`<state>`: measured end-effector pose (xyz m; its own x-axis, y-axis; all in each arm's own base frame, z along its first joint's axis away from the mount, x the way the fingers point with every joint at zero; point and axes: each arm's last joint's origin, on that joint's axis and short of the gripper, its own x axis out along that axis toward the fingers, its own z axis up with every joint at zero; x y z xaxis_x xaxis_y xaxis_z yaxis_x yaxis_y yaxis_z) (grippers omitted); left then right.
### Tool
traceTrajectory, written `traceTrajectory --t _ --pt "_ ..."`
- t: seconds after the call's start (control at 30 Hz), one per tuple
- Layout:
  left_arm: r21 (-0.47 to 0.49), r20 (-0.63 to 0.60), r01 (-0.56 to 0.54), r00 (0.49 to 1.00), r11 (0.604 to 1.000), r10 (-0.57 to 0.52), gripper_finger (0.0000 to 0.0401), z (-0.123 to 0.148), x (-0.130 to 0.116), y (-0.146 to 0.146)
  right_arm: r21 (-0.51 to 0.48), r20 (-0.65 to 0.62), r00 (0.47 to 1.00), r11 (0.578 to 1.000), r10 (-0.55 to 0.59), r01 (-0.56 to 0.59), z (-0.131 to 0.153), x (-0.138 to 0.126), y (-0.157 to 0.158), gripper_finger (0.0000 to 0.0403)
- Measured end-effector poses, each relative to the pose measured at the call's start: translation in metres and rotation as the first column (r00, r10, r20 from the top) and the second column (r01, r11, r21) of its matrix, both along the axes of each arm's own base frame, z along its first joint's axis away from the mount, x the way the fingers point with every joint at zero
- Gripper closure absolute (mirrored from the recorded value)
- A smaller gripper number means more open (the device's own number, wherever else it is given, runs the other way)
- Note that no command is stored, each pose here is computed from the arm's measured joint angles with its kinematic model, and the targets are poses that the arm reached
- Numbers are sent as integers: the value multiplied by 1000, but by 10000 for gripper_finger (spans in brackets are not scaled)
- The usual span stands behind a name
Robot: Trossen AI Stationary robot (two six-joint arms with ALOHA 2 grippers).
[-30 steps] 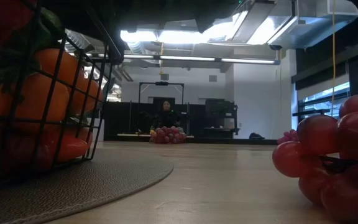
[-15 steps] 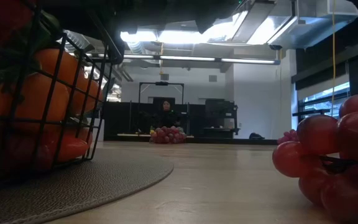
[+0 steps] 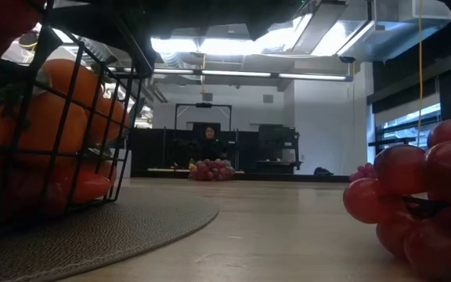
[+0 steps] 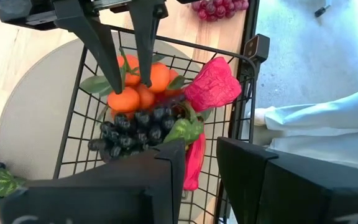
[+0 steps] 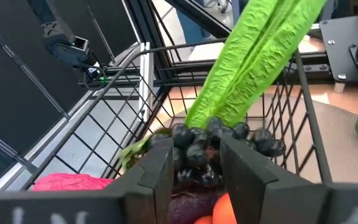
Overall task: Build produce basket
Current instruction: Put the black grapes into the wire basket
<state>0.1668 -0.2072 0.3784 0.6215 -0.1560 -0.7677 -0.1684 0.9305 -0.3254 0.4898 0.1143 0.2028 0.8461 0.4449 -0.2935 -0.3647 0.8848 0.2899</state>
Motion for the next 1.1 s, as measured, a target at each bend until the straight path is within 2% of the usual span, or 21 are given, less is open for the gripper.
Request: traceTrajectory --t 0.13,0.23,0.37,0.43,0.6,0.7,0.93,1.03,1.1 --pt "-6 -2 -8 1000 1000 8 319 0 0 0 -28 16 998 997 66 -66 0 -1 1 282" --pt "-30 -20 -53 998 998 52 319 -1 -1 1 -59 36 993 992 114 -112 2 -2 1 282" --pt "-49 -69 -180 982 982 176 320 -4 -4 6 -118 29 990 984 135 -131 21 -11 1 282" --pt "-40 -79 -263 962 964 260 320 -5 -6 10 -158 9 995 982 104 -101 34 -18 -1 282" --pt "-4 -39 -465 885 885 465 320 -8 -8 23 -277 -53 998 961 -23 7 71 -44 -9 282" --pt "10 -32 -554 832 832 554 320 -9 -5 33 -320 -48 993 944 -103 83 95 -61 -12 282" --pt "69 -55 -690 719 721 693 320 -11 15 65 -350 -56 983 925 -175 145 138 -97 -22 282" --pt "96 -66 -718 686 689 724 320 -11 26 80 -383 -65 975 907 -214 174 151 -112 -27 282" --pt "104 -109 -756 637 646 763 320 -12 32 93 -407 -82 967 894 -241 189 158 -123 -31 282"
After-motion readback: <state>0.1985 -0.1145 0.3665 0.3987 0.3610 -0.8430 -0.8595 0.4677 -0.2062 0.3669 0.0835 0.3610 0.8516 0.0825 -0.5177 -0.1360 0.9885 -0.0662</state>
